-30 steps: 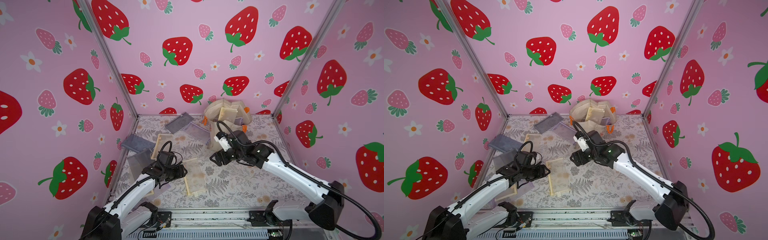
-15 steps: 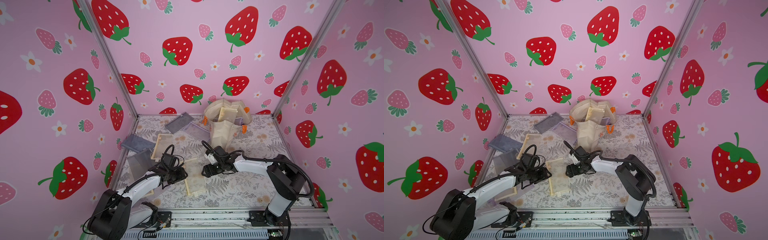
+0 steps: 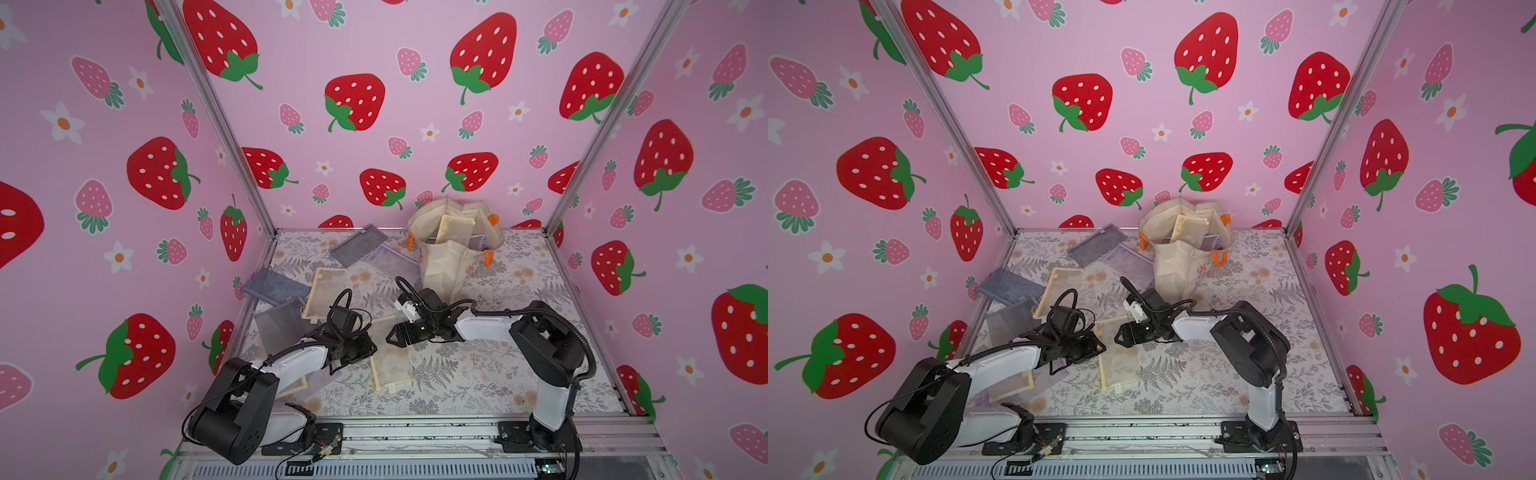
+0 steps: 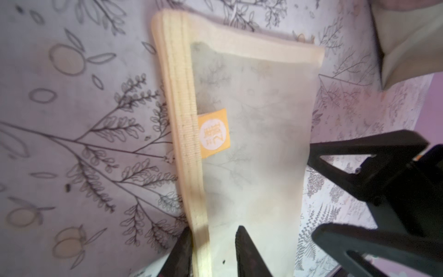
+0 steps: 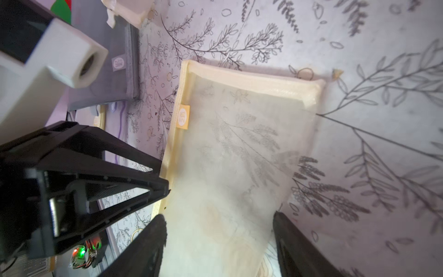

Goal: Put the pencil pouch into the canvas bag
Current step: Pick up the pencil pouch from the center of the board, then place the pencil pouch in the canvas bag.

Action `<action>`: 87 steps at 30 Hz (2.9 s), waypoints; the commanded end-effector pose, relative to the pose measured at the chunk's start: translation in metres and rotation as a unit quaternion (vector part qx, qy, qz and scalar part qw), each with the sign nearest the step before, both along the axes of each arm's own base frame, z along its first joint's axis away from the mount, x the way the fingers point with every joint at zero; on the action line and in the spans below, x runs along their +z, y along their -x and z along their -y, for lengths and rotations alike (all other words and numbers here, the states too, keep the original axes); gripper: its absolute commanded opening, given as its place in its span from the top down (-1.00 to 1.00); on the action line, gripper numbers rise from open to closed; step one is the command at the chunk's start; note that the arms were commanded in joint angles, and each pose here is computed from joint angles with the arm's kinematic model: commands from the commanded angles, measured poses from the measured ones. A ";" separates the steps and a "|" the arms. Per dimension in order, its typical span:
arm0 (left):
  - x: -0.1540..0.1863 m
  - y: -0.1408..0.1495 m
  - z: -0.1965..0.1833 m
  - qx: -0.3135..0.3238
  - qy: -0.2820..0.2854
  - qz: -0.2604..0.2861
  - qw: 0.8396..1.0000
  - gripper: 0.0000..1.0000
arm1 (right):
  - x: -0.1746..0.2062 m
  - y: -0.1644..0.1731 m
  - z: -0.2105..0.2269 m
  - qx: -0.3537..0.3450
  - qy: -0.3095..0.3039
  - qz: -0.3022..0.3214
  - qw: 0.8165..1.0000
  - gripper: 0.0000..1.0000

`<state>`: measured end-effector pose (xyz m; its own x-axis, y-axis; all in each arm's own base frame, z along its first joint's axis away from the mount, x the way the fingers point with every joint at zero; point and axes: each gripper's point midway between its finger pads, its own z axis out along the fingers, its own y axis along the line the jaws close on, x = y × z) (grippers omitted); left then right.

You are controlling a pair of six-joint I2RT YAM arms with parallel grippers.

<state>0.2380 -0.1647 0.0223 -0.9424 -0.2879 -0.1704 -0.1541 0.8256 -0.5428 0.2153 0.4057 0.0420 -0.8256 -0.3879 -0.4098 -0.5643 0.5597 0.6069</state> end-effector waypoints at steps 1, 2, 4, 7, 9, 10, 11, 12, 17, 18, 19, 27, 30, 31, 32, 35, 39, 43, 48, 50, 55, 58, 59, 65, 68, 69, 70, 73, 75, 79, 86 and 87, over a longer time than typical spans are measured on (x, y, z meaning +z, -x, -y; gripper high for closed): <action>-0.007 0.002 0.000 0.006 -0.004 -0.010 1.000 0.47 | -0.023 0.021 0.006 0.006 0.028 -0.046 0.999 -0.41; -0.007 0.001 -0.001 0.007 -0.007 -0.008 1.000 0.49 | -0.021 0.022 0.005 0.008 0.027 -0.044 0.999 -0.40; -0.009 0.000 -0.002 0.009 -0.011 -0.008 1.000 0.58 | -0.016 0.022 0.004 0.010 0.023 -0.042 0.999 -0.39; -0.009 -0.001 -0.002 0.011 -0.008 -0.006 1.000 0.82 | -0.009 0.023 0.004 0.010 0.016 -0.037 0.999 -0.38; -0.007 -0.001 0.000 0.010 -0.003 -0.002 1.000 1.00 | -0.003 0.023 0.006 0.007 0.013 -0.033 0.999 -0.38; -0.005 -0.001 0.000 0.010 0.000 0.002 1.000 1.00 | -0.001 0.024 0.008 0.006 0.014 -0.031 0.999 -0.38; -0.001 -0.002 0.001 0.008 0.003 0.009 1.000 1.00 | 0.002 0.024 0.009 0.004 0.012 -0.029 1.000 -0.38; 0.002 -0.003 0.001 0.008 0.005 0.014 1.000 1.00 | 0.005 0.024 0.011 0.003 0.011 -0.027 1.000 -0.39; 0.034 -0.006 -0.002 -0.001 0.006 0.058 0.998 1.00 | 0.029 0.024 0.023 -0.011 0.007 -0.008 1.000 -0.52; 0.043 -0.007 -0.002 -0.005 0.007 0.069 0.998 1.00 | 0.035 0.023 0.026 -0.015 0.006 -0.003 1.000 -0.55; 0.053 -0.007 -0.002 -0.009 0.009 0.082 0.997 1.00 | 0.043 0.022 0.029 -0.020 0.001 0.002 1.000 -0.58; 0.143 -0.008 0.004 -0.050 0.050 0.200 0.977 1.00 | 0.119 0.011 0.050 -0.055 -0.066 0.040 0.995 -0.67; 0.181 -0.004 0.012 -0.077 0.081 0.246 0.963 1.00 | 0.145 0.008 0.056 -0.059 -0.088 0.057 0.993 -0.68; 0.194 -0.002 0.015 -0.086 0.092 0.260 0.957 1.00 | 0.151 0.007 0.058 -0.060 -0.095 0.060 0.992 -0.69; 0.203 0.000 0.018 -0.094 0.102 0.270 0.953 1.00 | 0.157 0.007 0.059 -0.060 -0.102 0.064 0.991 -0.69; 0.233 0.007 0.028 -0.120 0.144 0.297 0.936 1.00 | 0.175 0.007 0.059 -0.053 -0.124 0.082 0.988 -0.69; 0.263 0.012 0.041 -0.147 0.193 0.318 0.917 1.00 | 0.204 0.014 0.049 -0.021 -0.183 0.098 0.978 -0.69; 0.274 0.012 0.046 -0.155 0.206 0.326 0.910 1.00 | 0.224 0.021 0.042 0.001 -0.237 0.106 0.966 -0.64; 0.276 0.011 0.049 -0.159 0.215 0.327 0.907 1.00 | 0.230 0.027 0.042 0.014 -0.247 0.114 0.962 -0.45; 0.275 0.011 0.050 -0.159 0.216 0.326 0.906 1.00 | 0.234 0.028 0.044 0.015 -0.252 0.120 0.960 -0.21; 0.271 0.008 0.049 -0.156 0.205 0.323 0.911 1.00 | 0.244 0.025 0.047 0.007 -0.252 0.138 0.958 0.54; 0.267 0.002 0.045 -0.145 0.188 0.323 0.916 1.00 | 0.247 0.022 0.049 0.005 -0.238 0.145 0.960 0.85; 0.265 0.000 0.043 -0.141 0.181 0.323 0.918 0.92 | 0.248 0.022 0.050 0.006 -0.232 0.146 0.962 0.93; 0.247 -0.010 0.027 -0.108 0.118 0.317 0.935 -0.38 | 0.275 -0.015 0.079 -0.040 -0.218 0.162 0.962 1.00; 0.235 -0.013 0.018 -0.094 0.087 0.306 0.943 -0.68 | 0.301 -0.054 0.106 -0.082 -0.207 0.185 0.957 1.00; 0.230 -0.014 0.016 -0.090 0.079 0.301 0.946 -0.71 | 0.312 -0.069 0.116 -0.098 -0.206 0.194 0.954 1.00; 0.225 -0.014 0.015 -0.088 0.072 0.294 0.949 -0.74 | 0.322 -0.084 0.125 -0.115 -0.207 0.205 0.950 1.00; 0.217 -0.015 0.013 -0.083 0.065 0.284 0.953 -0.76 | 0.349 -0.127 0.146 -0.154 -0.213 0.227 0.938 1.00; 0.216 -0.015 0.012 -0.079 0.066 0.283 0.954 -0.76 | 0.362 -0.155 0.159 -0.179 -0.216 0.235 0.931 1.00; 0.214 -0.016 0.012 -0.074 0.069 0.282 0.954 -0.75 | 0.380 -0.211 0.182 -0.228 -0.208 0.268 0.913 1.00; 0.211 -0.015 0.014 -0.074 0.076 0.280 0.954 -0.72 | 0.358 -0.290 0.185 -0.240 -0.175 0.276 0.914 1.00; 0.210 -0.014 0.013 -0.074 0.075 0.280 0.954 -0.72 | 0.353 -0.299 0.186 -0.244 -0.173 0.274 0.914 1.00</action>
<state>0.2522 -0.1784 0.2284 -0.7612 -0.2131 -0.6125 0.2972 0.7247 -0.6216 0.5005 0.2228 0.4052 -0.4938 0.2222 -0.8407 -0.5819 0.6340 0.5093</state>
